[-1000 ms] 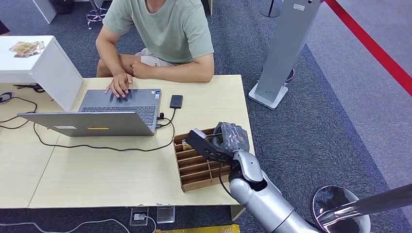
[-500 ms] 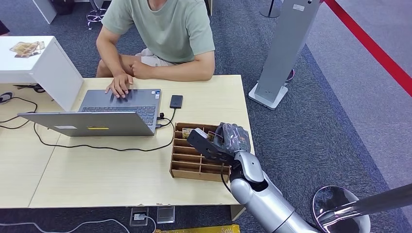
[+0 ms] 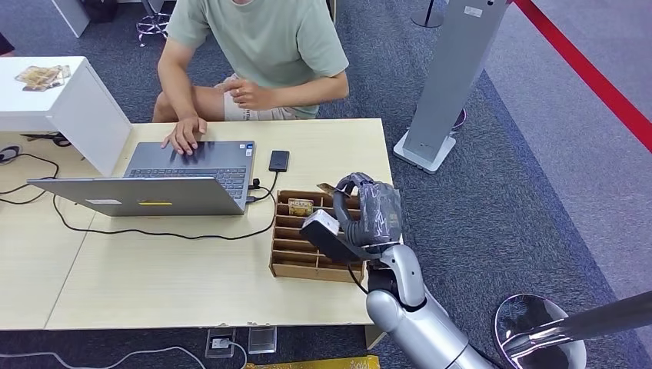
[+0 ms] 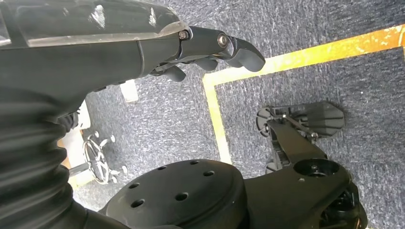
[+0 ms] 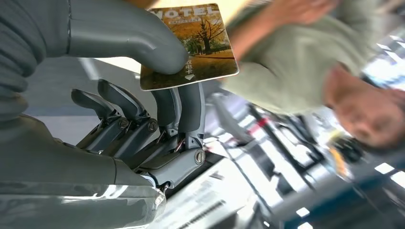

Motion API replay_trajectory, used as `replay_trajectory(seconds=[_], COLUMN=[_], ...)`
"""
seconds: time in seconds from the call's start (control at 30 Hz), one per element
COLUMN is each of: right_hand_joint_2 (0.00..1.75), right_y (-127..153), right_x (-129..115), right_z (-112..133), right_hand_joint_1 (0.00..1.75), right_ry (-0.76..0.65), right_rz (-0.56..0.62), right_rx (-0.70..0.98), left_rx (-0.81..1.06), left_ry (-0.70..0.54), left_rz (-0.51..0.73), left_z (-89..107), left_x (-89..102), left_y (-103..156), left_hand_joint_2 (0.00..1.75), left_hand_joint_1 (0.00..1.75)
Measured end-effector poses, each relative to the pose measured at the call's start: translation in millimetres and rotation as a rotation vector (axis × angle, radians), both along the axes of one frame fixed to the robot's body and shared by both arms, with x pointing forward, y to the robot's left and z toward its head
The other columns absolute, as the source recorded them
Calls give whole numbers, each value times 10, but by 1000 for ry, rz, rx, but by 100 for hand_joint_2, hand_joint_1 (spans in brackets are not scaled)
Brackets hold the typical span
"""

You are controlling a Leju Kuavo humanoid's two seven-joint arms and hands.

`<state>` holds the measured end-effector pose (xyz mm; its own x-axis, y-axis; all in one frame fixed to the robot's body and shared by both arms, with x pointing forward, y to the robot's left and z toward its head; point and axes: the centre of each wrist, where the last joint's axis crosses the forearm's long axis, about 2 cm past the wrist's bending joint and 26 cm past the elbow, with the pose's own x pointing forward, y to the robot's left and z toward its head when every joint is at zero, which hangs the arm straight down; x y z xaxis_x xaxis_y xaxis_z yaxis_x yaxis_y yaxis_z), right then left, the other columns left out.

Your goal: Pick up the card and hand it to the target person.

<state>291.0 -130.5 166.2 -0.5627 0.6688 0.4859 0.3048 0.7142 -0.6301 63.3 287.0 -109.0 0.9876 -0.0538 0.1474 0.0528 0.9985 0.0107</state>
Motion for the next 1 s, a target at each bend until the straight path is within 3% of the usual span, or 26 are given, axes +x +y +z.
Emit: replay_trajectory(seconds=[0.23, 0.4, 0.6, 0.7, 1.0], right_hand_joint_2=[175, 175, 175, 175, 175], right_y=[108, 152, 477, 666, 928], right_x=[175, 277, 888, 1068, 1036], right_z=[-76, -67, 163, 343, 415], right_hand_joint_1=[175, 175, 175, 175, 175], right_ry=[218, 259, 369, 378, 350], right_rz=[88, 88, 41, 35, 59], right_rx=[28, 2, -185, -257, -364], left_rx=[2, 4, 4, 6, 23], left_ry=[5, 5, 1, 10, 31], left_rz=[-8, -23, -92, -68, 13], left_z=[0, 0, 26, 28, 1], left_x=[2, 5, 159, 169, 8], left_y=[55, 51, 22, 39, 119], left_hand_joint_2=[175, 175, 175, 175, 175], left_hand_joint_1=[0, 0, 0, 0, 0])
